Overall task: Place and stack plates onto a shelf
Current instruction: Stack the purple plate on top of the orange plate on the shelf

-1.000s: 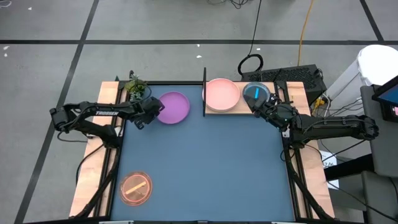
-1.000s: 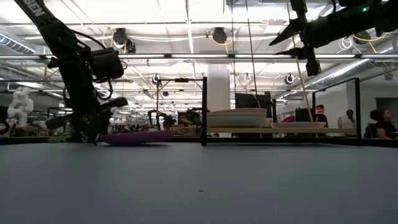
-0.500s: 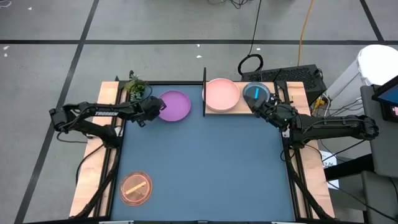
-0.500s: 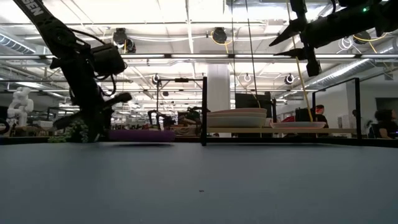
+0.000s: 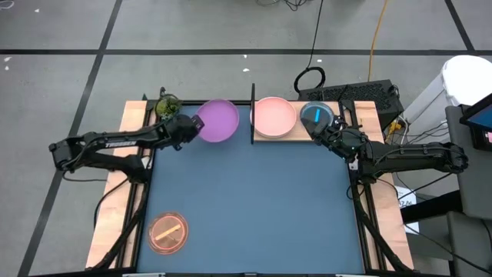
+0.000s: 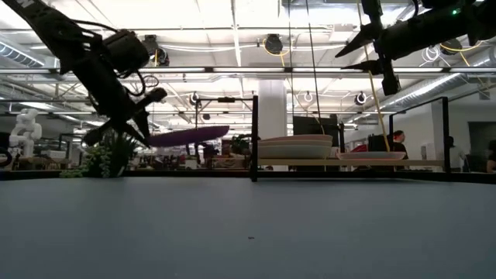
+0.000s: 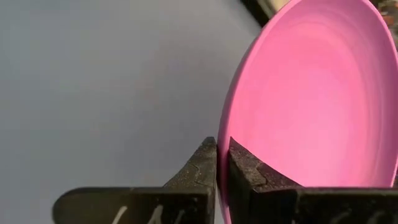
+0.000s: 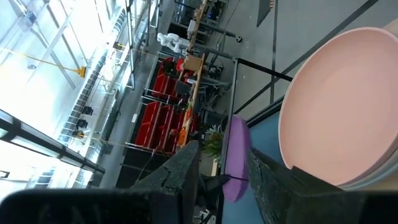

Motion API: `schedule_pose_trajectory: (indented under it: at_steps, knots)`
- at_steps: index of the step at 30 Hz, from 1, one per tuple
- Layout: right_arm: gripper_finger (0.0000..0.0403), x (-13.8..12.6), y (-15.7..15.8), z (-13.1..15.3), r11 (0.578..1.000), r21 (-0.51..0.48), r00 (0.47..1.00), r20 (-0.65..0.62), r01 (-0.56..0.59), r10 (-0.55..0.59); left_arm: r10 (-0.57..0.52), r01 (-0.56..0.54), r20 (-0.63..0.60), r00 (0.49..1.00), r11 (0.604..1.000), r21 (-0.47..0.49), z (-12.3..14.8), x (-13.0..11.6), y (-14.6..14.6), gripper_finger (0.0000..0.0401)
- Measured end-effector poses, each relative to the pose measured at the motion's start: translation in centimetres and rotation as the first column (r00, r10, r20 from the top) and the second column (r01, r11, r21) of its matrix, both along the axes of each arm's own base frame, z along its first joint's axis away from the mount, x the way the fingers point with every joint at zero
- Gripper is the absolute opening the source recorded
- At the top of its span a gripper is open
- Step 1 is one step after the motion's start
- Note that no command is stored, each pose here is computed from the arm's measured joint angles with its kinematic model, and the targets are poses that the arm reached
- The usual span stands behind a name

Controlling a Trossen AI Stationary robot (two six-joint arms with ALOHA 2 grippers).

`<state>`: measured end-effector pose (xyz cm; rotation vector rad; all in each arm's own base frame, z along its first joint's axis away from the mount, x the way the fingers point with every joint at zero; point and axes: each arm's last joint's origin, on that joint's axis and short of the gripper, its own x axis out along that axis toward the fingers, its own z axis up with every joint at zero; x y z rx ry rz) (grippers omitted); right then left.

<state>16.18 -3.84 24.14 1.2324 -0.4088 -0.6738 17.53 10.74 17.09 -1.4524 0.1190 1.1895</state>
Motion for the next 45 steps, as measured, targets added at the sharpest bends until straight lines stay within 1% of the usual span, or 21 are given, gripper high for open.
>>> schedule_pose_trajectory:
  at_steps: [5, 9, 11, 13, 17, 26, 32, 37, 42, 45]
  knots:
    - [0.0116, 0.0, 0.0, 0.0, 1.0, -0.009, 1.0, -0.008, -0.002, 0.002, -0.025, 0.024, 0.028, 0.999, 0.999, 0.043, 1.0, -0.3, -0.2, 0.0011]
    - [0.0116, 0.0, 0.0, 0.0, 1.0, -0.011, 1.0, -0.01, -0.002, 0.001, -0.038, 0.036, 0.035, 0.999, 0.998, 0.043, 1.2, -0.5, -0.3, 0.0011]
    - [0.0116, 0.0, 0.0, 0.0, 1.0, -0.011, 1.0, -0.01, -0.003, 0.003, -0.048, 0.044, 0.068, 0.996, 0.997, 0.056, 1.6, -0.4, -0.3, 0.0011]
    - [0.0116, 0.0, 0.0, 0.0, 1.0, -0.01, 1.0, -0.01, -0.005, 0.005, -0.066, 0.056, 0.113, 0.991, 0.994, 0.091, 2.2, -0.3, -0.3, 0.0011]
    - [0.0116, 0.0, 0.1, 0.0, 1.0, -0.009, 1.0, -0.01, -0.024, 0.024, -0.12, 0.087, 0.207, 0.971, 0.982, 0.165, 3.6, 0.0, -0.3, 0.0011]
    - [0.0116, 0.1, 0.1, 0.0, 1.0, 0.002, 1.0, 0.001, -0.027, 0.027, -0.17, 0.089, 0.335, 0.927, 0.966, 0.243, 5.8, -0.5, -0.7, 0.0011]
    - [0.0116, 0.1, 0.2, 0.2, 0.999, -0.015, 0.999, 0.01, -0.034, 0.034, -0.218, 0.088, 0.416, 0.883, 0.947, 0.308, 7.4, -0.6, -1.1, 0.0011]
    - [0.0116, 0.1, 0.4, 0.2, 0.999, -0.018, 0.999, 0.008, -0.051, 0.051, -0.274, 0.121, 0.407, 0.872, 0.924, 0.362, 10.0, -0.1, -1.4, 0.0011]
    - [0.0116, 0.2, 0.6, 0.4, 0.997, -0.047, 0.998, 0.005, -0.068, 0.068, -0.31, 0.166, 0.307, 0.9, 0.894, 0.416, 13.1, 0.0, -1.8, 0.0011]
    - [0.0116, 0.2, 0.7, 0.9, 0.992, -0.101, 0.997, 0.024, -0.072, 0.075, -0.316, 0.173, 0.268, 0.91, 0.878, 0.446, 15.1, -0.2, -2.0, 0.0011]
